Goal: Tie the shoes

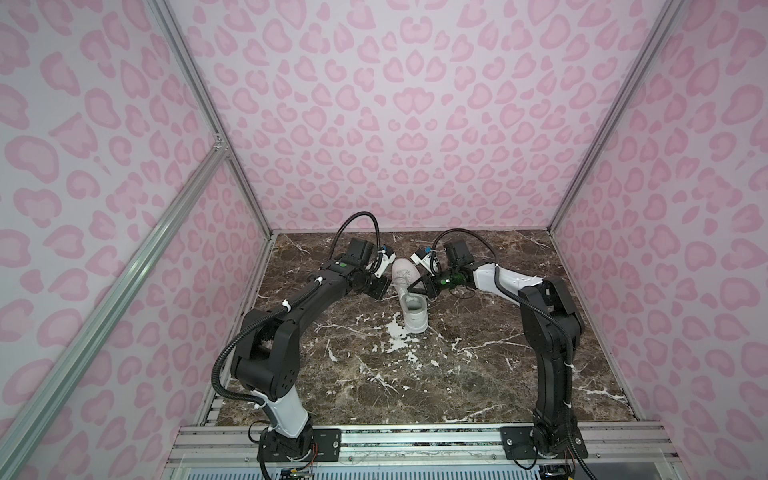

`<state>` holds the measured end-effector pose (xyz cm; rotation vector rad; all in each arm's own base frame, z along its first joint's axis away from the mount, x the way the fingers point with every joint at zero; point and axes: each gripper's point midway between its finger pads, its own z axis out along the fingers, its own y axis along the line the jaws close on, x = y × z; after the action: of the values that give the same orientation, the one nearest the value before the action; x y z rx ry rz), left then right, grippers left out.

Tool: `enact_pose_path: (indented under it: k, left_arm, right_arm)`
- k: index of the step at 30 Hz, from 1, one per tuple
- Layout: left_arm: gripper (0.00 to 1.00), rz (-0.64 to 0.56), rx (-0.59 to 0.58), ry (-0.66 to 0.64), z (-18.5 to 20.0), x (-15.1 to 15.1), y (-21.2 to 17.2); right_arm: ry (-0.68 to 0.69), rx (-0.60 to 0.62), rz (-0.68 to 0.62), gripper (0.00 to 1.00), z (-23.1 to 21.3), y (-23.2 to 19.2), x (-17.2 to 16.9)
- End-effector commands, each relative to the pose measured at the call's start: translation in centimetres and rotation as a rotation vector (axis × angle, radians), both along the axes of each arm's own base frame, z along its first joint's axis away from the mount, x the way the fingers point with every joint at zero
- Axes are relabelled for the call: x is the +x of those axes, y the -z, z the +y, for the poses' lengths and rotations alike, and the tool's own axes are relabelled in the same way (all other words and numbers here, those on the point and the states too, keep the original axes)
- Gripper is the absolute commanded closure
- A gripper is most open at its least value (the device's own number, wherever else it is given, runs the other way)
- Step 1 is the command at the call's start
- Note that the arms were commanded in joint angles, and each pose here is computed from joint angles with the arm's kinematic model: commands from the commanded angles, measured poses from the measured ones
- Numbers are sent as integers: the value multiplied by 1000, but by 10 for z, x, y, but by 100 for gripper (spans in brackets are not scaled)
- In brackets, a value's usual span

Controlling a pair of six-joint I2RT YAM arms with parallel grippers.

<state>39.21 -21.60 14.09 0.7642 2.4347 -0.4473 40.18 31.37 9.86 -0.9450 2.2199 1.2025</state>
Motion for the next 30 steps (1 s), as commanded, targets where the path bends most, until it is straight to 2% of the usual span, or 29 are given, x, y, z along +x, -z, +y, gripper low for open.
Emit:
enact_pose_path:
  k: [1,12,24,30]
  left_arm:
    - [97,-12,74,-59,16,4,-6]
    - [97,-41,107,-105,31,4,-20]
    - [97,-51,76,-150,43,4,-31]
    - [97,-8,71,-126,41,-5,-21]
  right_arm:
    - [75,-135,94,94,-20,31,-6]
    - [95,-178,108,94,-26,40,-2]
    - [97,-180,109,93,-26,40,-2]
    - [93,-175,109,93,-25,39,-3]
